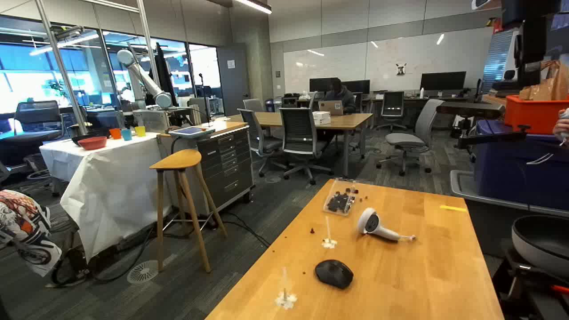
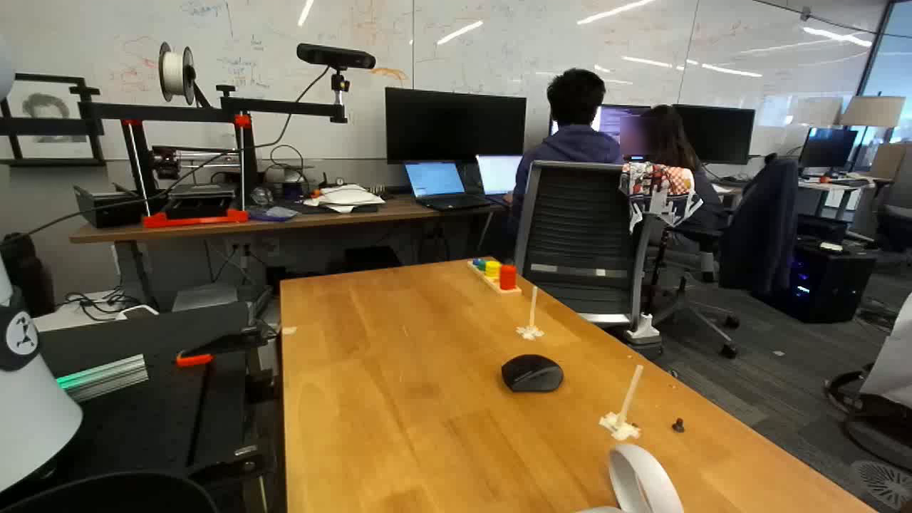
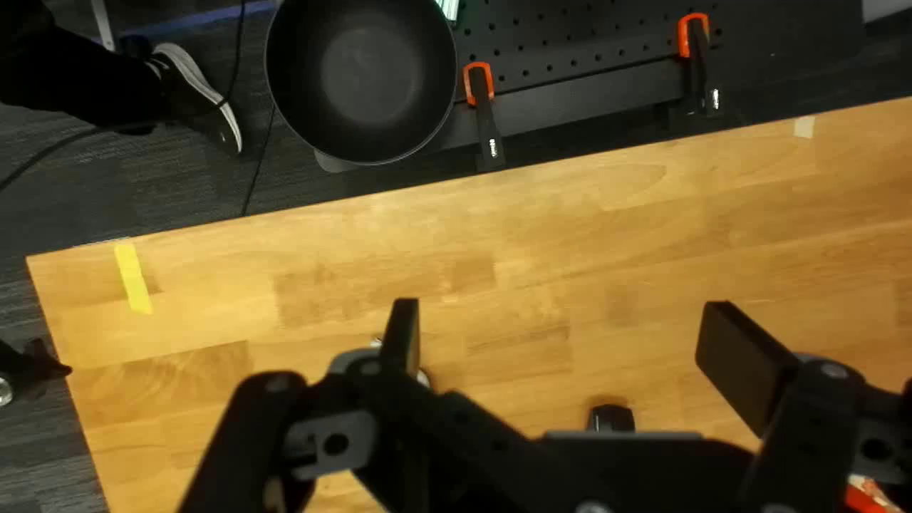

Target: Push the black mouse slightly forward.

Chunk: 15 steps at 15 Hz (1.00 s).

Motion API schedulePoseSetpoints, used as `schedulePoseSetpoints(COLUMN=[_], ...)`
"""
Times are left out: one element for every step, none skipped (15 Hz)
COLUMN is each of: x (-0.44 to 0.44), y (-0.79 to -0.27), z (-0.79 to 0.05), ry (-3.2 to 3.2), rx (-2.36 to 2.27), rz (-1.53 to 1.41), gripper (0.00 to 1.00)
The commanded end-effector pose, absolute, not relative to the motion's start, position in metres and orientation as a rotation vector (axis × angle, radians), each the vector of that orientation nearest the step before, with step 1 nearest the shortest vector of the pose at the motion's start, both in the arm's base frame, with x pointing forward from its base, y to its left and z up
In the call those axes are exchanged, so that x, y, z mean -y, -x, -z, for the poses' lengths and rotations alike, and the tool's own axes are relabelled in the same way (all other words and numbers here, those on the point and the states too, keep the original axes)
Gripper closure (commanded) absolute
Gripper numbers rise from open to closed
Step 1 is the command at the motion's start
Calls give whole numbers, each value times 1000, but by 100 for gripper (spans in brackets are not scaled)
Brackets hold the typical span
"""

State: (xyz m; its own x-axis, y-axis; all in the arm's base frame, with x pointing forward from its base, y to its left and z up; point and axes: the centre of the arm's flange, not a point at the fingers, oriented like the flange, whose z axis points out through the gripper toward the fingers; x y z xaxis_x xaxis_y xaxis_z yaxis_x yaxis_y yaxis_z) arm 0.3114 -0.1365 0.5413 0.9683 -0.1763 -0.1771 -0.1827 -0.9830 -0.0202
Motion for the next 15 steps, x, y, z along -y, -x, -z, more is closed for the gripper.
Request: schedulePoseSetpoints(x=[137,137,137,137,134,129,124,116,109,99,87,77,65,55,46], y=[-312,-312,-311,-311,-317,-327,-339,-357,-373,-391,-411,-426,-441,-453,-464], z=[-542,-544,-545,-545,-539,-534,-530,-524,-517,-509,-500,-491,-478,-465,-449], ry=[3082,3083,3083,3084,3098,3127,3140,3158,3181,3206,3216,3229,3243,3246,3255], rx=[-281,-282,-282,-282,-276,-255,-252,-211,-185,-156,-130,-108,-87,-67,-51], rz=[-267,-262,-257,-255,-265,-237,-203,-161,-119,-76,-47,-21,-4,0,1], gripper=[0,0,0,0,0,0,0,0,0,0,0,0,0,0,0])
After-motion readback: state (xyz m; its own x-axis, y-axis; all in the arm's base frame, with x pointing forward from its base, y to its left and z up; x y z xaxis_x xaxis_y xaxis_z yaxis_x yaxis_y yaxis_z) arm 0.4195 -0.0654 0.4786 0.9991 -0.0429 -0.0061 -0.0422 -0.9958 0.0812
